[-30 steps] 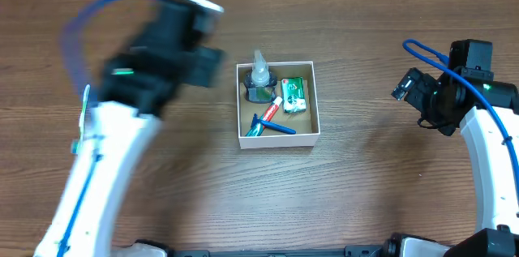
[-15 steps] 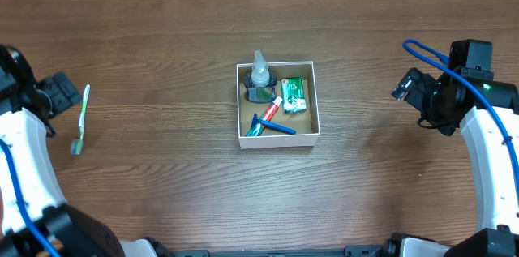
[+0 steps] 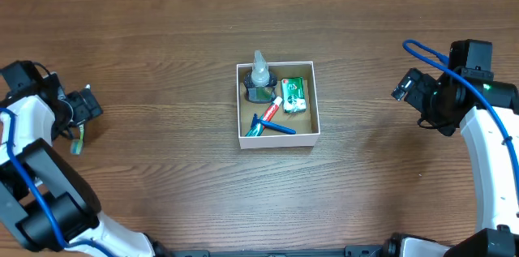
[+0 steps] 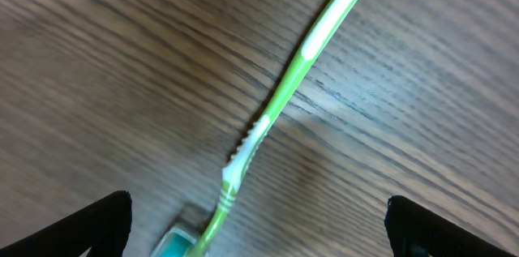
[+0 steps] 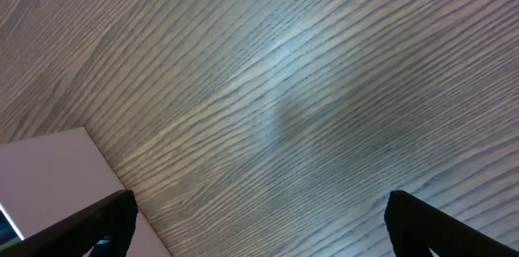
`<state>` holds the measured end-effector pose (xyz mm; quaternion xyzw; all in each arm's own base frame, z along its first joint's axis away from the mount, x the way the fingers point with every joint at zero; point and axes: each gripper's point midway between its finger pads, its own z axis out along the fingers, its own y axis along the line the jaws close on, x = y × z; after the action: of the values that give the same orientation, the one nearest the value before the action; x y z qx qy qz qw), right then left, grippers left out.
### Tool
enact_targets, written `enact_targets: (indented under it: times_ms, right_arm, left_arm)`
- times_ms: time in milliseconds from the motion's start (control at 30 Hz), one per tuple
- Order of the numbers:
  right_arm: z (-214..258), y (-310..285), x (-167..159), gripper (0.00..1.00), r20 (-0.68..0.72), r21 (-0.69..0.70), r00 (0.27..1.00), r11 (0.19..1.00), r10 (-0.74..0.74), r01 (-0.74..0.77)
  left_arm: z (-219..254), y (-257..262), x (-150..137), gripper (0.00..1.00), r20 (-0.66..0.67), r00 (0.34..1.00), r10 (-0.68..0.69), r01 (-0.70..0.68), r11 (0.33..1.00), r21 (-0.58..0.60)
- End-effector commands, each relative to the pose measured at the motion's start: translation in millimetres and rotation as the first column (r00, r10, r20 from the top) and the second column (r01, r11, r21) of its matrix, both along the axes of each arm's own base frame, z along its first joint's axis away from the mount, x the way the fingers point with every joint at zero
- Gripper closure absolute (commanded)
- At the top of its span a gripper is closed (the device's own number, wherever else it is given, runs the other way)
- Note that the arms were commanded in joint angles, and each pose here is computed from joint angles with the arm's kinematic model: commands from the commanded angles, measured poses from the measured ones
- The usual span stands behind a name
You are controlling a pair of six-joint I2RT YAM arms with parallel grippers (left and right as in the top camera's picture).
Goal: Pack container
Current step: 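Move the left gripper to the green toothbrush and grasp it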
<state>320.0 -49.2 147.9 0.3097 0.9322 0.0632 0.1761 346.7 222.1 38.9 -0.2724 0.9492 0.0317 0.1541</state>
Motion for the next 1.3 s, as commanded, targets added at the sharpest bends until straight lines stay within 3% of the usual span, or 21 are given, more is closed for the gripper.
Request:
enact_targets:
  times_ms: [0, 400, 433, 633, 733, 833, 1000, 1267]
  right_arm:
    - [1, -2, -1, 0.0, 0.004, -0.015, 1.0, 1.0, -0.001, 0.001]
    - [1, -3, -2, 0.0, -0.001, -0.018, 1.0, 1.0, -0.002, 0.002]
    - [1, -2, -2, 0.0, -0.001, -0.018, 1.0, 1.0, -0.002, 0.002]
    - [1, -4, -2, 0.0, -0.002, -0.025, 1.0, 1.0, -0.005, 0.005]
    - [1, -4, -2, 0.0, -0.002, -0.025, 1.0, 1.0, -0.005, 0.005]
    - [1, -4, -2, 0.0, -0.002, -0.025, 1.0, 1.0, -0.005, 0.005]
    - [1, -4, -2, 0.0, -0.002, -0.025, 1.0, 1.0, -0.005, 0.005]
    - [1, -6, -2, 0.0, -0.004, -0.034, 1.0, 0.999, -0.009, 0.009]
  left_arm:
    - [-21, -4, 2, 0.01, -0.022, 0.999, -0.038, 0.037, 0.999, -0.033]
    - [-49, -6, -2, 0.0, -0.074, 0.995, -0.07, 0.066, 0.996, -0.057]
    - [-50, -6, -2, 0.05, -0.075, 0.995, -0.07, 0.065, 0.996, -0.059]
    - [-51, -8, -5, 0.61, -0.085, 0.994, -0.07, 0.064, 0.996, -0.068]
    - [-51, -11, -4, 0.67, -0.078, 0.994, -0.075, 0.068, 0.994, -0.085]
    - [-51, -13, -4, 0.86, -0.076, 0.994, -0.077, 0.07, 0.993, -0.091]
    - [-51, -13, -5, 0.96, -0.08, 0.994, -0.077, 0.07, 0.993, -0.095]
    - [-42, -19, 4, 0.96, -0.033, 0.998, -0.06, 0.055, 0.989, -0.134]
